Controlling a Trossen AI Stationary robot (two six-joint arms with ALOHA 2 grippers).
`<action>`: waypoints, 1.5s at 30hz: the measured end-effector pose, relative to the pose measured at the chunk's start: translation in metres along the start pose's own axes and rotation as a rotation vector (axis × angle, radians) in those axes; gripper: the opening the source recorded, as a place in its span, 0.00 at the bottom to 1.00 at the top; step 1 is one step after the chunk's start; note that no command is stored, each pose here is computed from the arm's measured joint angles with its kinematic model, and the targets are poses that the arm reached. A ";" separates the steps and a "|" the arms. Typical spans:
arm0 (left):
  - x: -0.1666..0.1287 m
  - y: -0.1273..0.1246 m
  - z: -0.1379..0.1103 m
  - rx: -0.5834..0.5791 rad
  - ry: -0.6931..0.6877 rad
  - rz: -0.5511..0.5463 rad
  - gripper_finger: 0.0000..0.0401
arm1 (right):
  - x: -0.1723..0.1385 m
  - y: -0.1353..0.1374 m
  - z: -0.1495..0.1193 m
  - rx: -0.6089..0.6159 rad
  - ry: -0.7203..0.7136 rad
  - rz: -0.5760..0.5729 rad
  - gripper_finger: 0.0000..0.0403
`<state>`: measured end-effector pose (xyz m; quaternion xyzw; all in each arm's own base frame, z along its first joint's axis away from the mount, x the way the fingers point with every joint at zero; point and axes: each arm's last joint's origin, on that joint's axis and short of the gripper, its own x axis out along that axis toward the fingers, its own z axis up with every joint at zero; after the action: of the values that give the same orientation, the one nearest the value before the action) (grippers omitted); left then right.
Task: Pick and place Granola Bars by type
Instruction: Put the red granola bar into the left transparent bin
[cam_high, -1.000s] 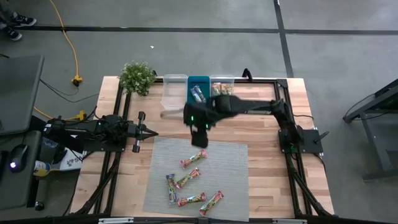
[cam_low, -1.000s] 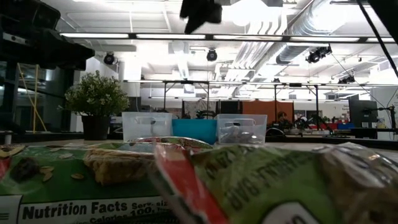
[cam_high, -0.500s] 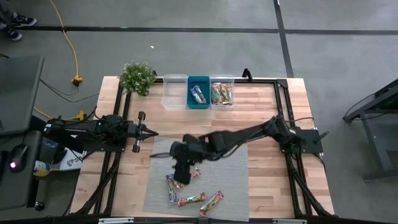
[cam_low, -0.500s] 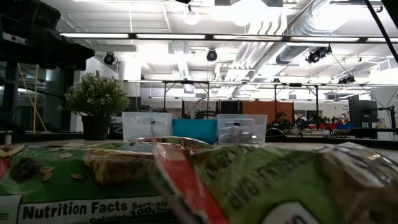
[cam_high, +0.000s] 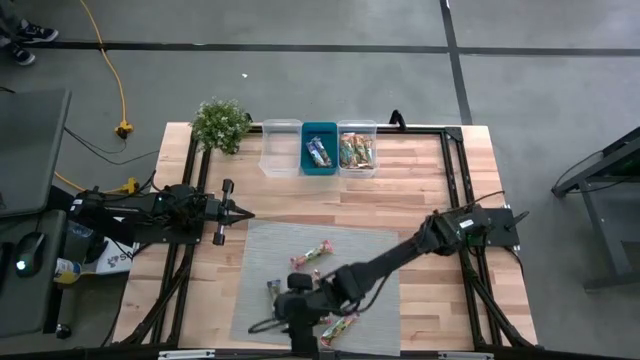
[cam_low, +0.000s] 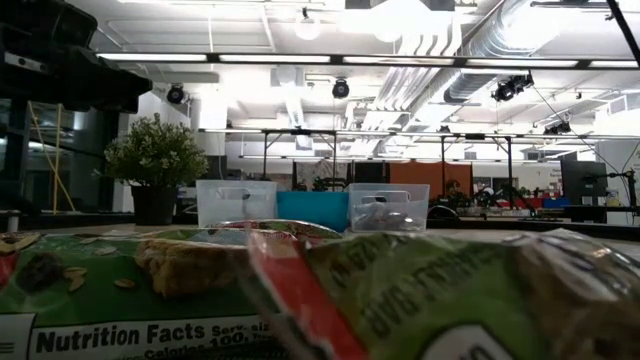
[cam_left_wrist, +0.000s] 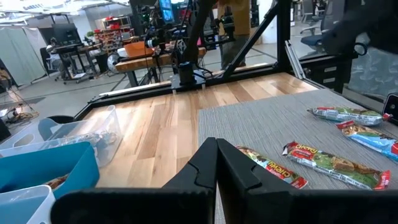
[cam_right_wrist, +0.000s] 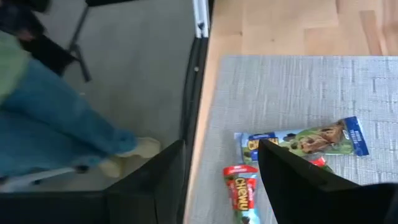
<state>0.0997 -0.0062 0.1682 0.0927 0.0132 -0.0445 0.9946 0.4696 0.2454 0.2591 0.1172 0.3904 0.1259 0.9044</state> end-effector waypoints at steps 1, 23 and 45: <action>0.000 0.000 0.000 0.000 0.000 0.000 0.00 | 0.004 0.001 -0.003 -0.005 -0.001 -0.014 0.46; 0.000 0.000 0.000 0.000 0.000 0.000 0.00 | 0.011 0.024 -0.017 0.339 -0.053 -0.053 0.46; 0.000 0.000 0.000 0.000 0.000 0.000 0.00 | 0.003 0.008 -0.053 0.334 0.416 -0.140 0.46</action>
<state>0.0997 -0.0062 0.1683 0.0926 0.0130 -0.0445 0.9946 0.4310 0.2600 0.2242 0.2094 0.5901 0.0184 0.7795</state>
